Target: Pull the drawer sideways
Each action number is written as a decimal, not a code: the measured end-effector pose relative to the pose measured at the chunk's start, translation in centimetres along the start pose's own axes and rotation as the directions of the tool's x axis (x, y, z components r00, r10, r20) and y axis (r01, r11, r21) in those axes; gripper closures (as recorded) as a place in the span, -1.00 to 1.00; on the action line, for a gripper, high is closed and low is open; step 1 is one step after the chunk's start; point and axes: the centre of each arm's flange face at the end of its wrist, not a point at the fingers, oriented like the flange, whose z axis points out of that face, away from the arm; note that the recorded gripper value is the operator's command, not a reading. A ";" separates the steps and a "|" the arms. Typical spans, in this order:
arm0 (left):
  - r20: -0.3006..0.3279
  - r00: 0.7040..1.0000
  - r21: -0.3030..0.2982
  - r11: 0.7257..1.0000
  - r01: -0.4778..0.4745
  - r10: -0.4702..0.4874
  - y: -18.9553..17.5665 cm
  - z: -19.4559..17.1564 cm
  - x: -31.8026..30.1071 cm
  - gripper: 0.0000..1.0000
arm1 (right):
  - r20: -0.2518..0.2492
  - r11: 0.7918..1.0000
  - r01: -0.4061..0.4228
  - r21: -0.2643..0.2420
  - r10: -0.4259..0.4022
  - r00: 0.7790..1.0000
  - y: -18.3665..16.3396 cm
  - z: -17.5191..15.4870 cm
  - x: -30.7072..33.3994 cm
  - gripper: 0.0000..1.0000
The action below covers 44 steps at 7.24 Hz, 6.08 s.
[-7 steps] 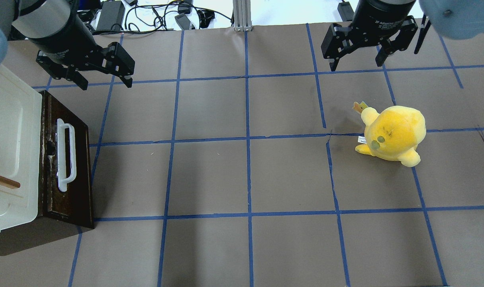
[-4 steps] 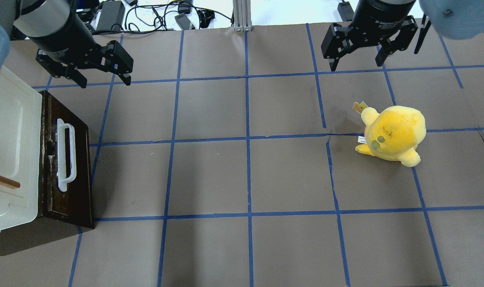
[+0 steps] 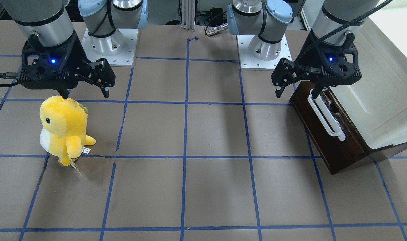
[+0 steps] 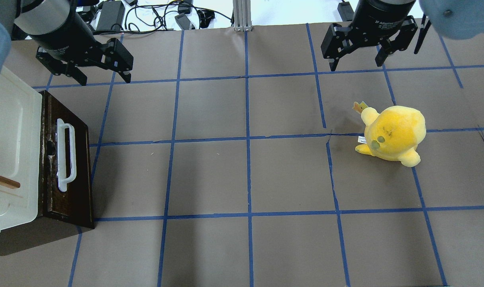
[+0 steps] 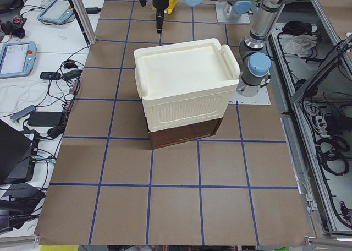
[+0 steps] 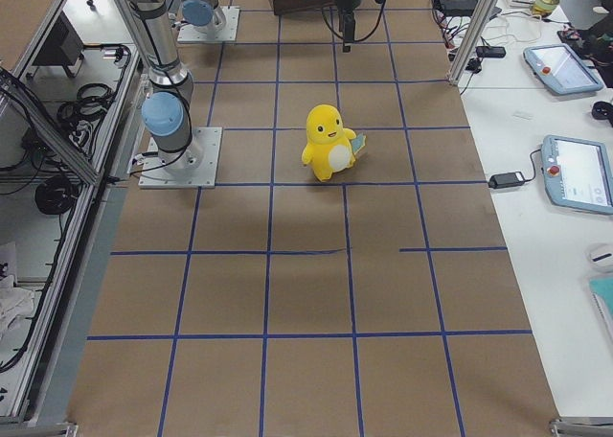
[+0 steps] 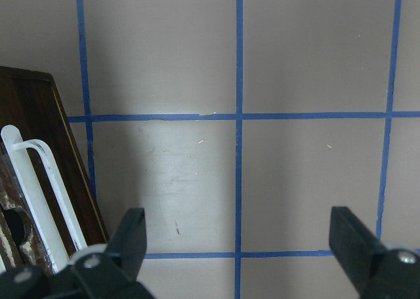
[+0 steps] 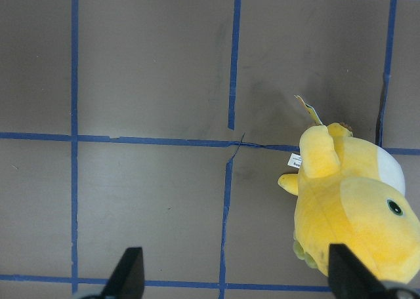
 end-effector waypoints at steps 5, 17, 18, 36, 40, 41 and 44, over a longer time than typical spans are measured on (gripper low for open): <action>0.008 1.000 -0.013 1.000 -0.006 0.006 -0.5 1.7 0.0 -1.00 | 0.000 1.000 -0.001 0.000 0.001 1.000 0.0 0.0 0.0 -1.00; 0.582 0.803 -0.090 0.972 0.219 -0.127 -2.7 18.4 -0.9 -1.00 | 0.000 1.000 -0.001 0.000 0.001 1.000 0.0 0.0 0.0 -1.00; 0.605 0.777 -0.076 0.960 0.270 -0.171 -2.9 19.9 -1.1 -1.00 | -0.001 1.000 -0.001 0.000 0.001 1.000 0.0 0.0 0.0 -1.00; 0.803 0.561 -0.056 0.911 0.409 -0.202 -1.1 25.9 -5.5 -0.16 | 0.000 1.000 -0.001 0.000 0.001 1.000 0.0 0.0 0.0 -1.00; 0.806 0.555 -0.057 0.907 0.417 -0.205 -0.8 26.1 -5.6 -0.06 | -0.001 1.000 0.000 0.000 0.000 1.000 0.0 0.0 0.0 -1.00; 0.806 0.555 -0.058 0.907 0.417 -0.204 -0.7 26.0 -5.6 -0.06 | -0.001 1.000 -0.001 0.000 0.001 1.000 0.0 0.0 0.0 -1.00; 0.808 0.555 -0.067 0.906 0.418 -0.196 -0.5 25.7 -5.6 0.04 | -0.001 1.000 -0.001 0.000 0.001 1.000 0.0 0.0 0.0 -1.00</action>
